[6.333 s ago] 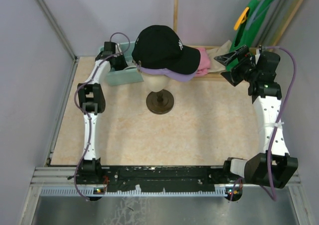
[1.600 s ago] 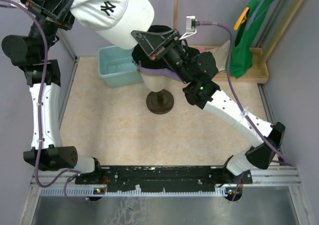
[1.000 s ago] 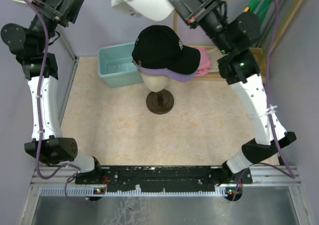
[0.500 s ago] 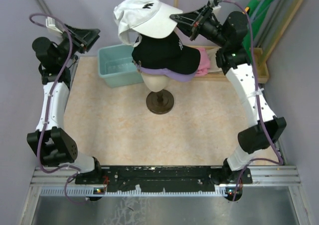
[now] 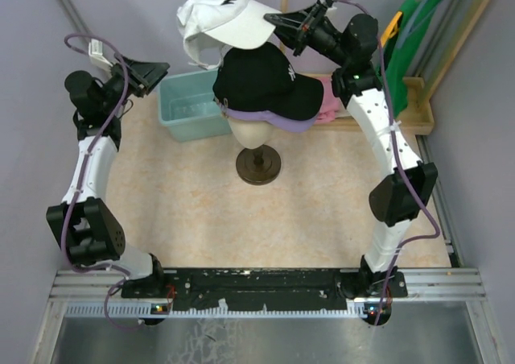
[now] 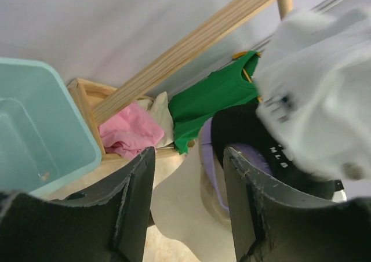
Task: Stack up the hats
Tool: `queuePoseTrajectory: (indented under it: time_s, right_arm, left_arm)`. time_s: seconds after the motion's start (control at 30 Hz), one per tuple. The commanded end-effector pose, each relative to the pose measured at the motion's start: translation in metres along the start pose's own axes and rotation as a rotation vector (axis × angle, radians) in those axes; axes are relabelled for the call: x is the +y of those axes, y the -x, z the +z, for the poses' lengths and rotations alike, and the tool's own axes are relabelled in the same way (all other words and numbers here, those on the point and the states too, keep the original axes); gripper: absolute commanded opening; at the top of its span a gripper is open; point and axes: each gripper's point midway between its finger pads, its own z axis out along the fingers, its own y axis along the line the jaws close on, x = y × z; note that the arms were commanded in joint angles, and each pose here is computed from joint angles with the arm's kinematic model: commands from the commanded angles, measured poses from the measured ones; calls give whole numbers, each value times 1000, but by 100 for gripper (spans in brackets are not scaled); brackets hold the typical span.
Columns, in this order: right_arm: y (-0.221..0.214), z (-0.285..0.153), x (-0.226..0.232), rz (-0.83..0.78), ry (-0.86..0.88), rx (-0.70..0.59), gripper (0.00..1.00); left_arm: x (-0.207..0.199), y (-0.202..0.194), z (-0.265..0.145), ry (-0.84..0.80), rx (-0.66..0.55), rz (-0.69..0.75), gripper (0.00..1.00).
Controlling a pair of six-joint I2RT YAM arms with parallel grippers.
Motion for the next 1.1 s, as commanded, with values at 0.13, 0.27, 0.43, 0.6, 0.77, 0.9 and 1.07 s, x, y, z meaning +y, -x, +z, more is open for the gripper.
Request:
queuePoseTrajectory:
  time_s: [0.13, 0.27, 0.43, 0.6, 0.77, 0.9, 1.07]
  right_arm:
    - [-57, 12, 96, -80, 297, 173, 0]
    - [-56, 14, 71, -64, 207, 163, 0]
    - [-57, 7, 44, -66, 139, 151, 0]
    - [-52, 4, 34, -110, 121, 149, 0]
    - [-40, 0, 25, -141, 91, 137, 0]
    - [-37, -12, 18, -136, 66, 121, 0]
    - [-30, -32, 7, -127, 40, 89, 0]
  left_arm:
    - [18, -10, 1, -12, 21, 3, 56]
    - [18, -13, 0, -15, 32, 6, 55]
    - [19, -14, -1, -12, 33, 10, 55]
    - [19, -17, -3, -14, 37, 8, 55]
    - [20, -20, -3, -15, 44, 7, 54]
    - [22, -21, -4, -12, 48, 6, 54]
    - [25, -22, -3, -12, 49, -2, 54]
